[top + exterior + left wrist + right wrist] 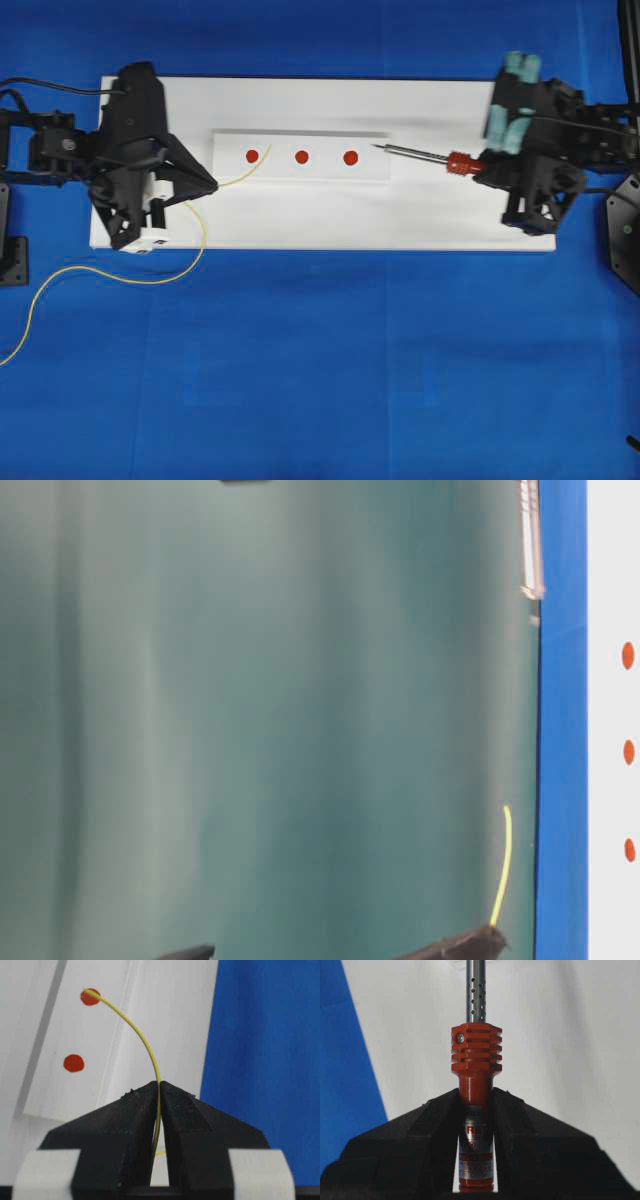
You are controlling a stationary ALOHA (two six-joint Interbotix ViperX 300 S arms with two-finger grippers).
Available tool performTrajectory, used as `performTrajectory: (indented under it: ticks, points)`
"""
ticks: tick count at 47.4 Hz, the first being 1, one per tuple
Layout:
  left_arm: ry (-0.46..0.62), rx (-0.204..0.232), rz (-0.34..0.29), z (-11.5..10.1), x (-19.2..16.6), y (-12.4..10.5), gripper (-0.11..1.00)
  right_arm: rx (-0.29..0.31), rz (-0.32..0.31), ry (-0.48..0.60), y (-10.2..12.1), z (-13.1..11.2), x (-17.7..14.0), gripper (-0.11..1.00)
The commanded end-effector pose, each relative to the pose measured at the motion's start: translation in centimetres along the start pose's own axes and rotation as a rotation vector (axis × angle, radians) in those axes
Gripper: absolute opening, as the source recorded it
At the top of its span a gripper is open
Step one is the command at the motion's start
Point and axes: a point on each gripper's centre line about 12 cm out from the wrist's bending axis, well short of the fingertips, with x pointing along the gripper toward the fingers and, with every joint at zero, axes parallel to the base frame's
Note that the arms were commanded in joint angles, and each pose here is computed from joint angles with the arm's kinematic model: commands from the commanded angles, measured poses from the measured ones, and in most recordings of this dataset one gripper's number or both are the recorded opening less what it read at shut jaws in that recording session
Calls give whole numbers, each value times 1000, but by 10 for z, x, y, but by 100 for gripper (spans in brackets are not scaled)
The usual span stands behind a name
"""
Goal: Touch the tip of the soldering iron to the tip of the solder at the mark.
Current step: 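Withdraw both grippers and lower the wire and iron to the table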
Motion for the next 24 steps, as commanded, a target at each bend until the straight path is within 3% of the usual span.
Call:
performTrajectory:
  ticks: [1,13,24]
  points:
    - [-53,1,-9,7,-9,-1,3,12,18,-62,1,3,-11,6]
    - [-82,9,-31,3,-17,-7,3,23,50,-112,7,8,-10,6]
    - [-97,87,-169,-4,-22,-51,3,-95,222,-200,58,11,-22,6]
